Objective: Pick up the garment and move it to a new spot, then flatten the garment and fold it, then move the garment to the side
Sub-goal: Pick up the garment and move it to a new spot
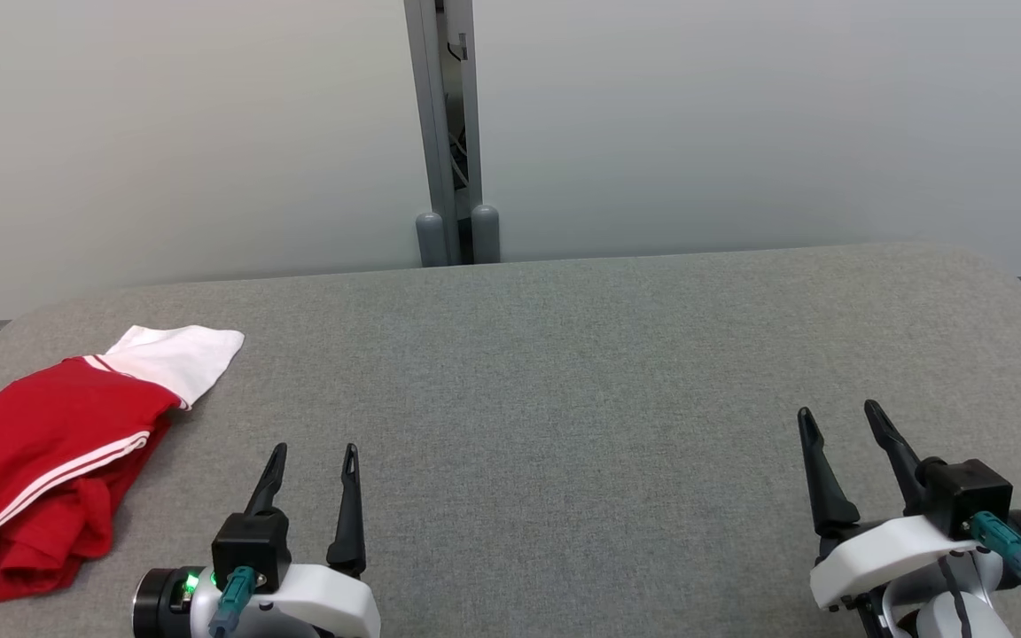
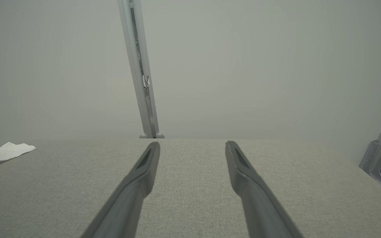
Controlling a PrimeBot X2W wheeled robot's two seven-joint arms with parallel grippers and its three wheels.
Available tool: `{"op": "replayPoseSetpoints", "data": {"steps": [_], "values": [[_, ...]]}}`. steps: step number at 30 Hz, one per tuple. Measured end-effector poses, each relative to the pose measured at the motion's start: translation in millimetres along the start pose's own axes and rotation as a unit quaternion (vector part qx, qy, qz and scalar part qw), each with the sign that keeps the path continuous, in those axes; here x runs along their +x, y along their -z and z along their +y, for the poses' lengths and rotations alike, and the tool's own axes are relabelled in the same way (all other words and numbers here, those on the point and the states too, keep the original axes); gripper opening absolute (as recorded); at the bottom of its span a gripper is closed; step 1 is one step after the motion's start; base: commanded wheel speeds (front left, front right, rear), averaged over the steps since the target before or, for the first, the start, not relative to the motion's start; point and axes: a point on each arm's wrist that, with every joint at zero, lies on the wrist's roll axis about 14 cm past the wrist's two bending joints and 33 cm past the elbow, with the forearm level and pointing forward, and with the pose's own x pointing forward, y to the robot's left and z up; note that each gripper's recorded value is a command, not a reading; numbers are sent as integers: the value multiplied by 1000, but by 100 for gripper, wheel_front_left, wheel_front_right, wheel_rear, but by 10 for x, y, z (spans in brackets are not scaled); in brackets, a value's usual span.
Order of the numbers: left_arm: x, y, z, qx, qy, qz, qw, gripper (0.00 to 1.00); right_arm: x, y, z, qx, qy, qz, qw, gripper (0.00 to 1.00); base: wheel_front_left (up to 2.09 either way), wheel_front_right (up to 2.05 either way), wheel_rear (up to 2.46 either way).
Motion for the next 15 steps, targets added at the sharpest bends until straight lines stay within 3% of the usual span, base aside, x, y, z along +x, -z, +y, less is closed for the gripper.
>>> {"op": "replayPoseSetpoints", "data": {"steps": [15], "values": [[-19, 33, 30, 0, -4, 5, 1000, 100, 28, 36, -24, 10, 5, 6, 1000, 100, 0, 0, 0]]}}
